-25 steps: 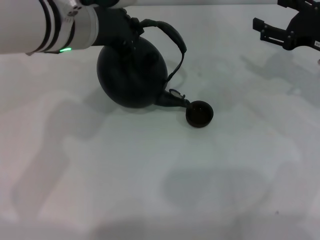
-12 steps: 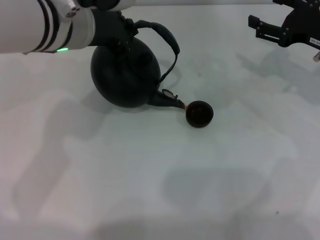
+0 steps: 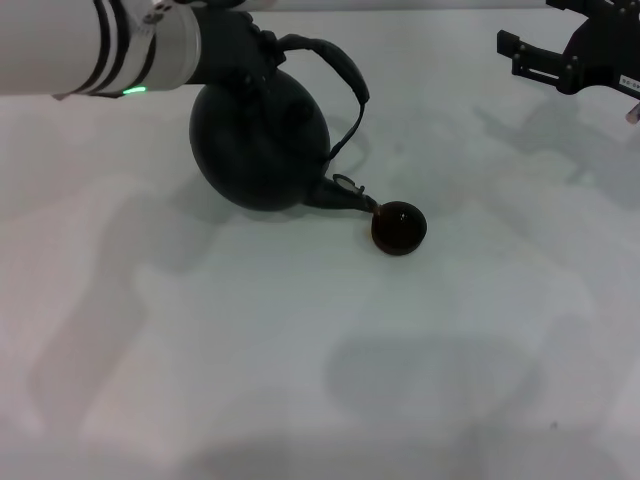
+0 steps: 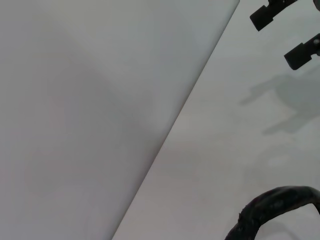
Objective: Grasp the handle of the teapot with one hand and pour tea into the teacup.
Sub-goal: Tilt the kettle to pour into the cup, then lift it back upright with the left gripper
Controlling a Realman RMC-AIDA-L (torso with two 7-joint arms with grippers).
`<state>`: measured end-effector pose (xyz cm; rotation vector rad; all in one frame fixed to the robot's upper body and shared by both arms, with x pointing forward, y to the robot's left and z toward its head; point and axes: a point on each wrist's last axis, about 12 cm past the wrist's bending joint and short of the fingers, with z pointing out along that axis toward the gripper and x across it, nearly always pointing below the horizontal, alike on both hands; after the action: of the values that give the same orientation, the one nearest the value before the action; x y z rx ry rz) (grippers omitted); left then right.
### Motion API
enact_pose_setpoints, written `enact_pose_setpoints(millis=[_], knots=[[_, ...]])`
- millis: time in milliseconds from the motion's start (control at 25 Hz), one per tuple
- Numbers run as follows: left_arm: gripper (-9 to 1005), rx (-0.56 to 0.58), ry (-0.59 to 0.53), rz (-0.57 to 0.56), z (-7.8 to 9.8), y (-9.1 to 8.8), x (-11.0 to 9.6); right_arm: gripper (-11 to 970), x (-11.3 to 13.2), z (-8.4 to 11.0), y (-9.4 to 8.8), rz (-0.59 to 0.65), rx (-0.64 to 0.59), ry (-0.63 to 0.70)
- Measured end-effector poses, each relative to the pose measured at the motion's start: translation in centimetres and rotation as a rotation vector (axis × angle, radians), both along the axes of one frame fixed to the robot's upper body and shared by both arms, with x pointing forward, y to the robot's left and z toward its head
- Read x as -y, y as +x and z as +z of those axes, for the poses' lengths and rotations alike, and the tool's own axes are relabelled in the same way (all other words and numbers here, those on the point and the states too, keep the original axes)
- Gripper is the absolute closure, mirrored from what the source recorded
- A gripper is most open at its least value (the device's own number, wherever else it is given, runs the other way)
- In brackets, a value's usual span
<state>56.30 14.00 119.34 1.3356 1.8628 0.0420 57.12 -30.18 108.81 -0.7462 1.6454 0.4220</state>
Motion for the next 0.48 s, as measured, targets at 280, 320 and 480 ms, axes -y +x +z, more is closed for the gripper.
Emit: enact_pose_setpoints(millis=[280, 320, 480], knots=[[875, -0.002, -0.002, -0.003, 0.24, 0.14, 0.33, 96, -0.01, -0.18, -0.03, -0.002, -0.006, 0.000], [875, -0.004, 0.000, -0.004, 0.24, 0.16, 0.38, 96, -0.02, -0.18, -0.02, -0.001, -0.005, -0.001], [876, -0.016, 0.010, -0.009, 0.17, 0.21, 0.53, 96, -0.05, -0.17, 0.02, 0.001, 0.000, -0.007]])
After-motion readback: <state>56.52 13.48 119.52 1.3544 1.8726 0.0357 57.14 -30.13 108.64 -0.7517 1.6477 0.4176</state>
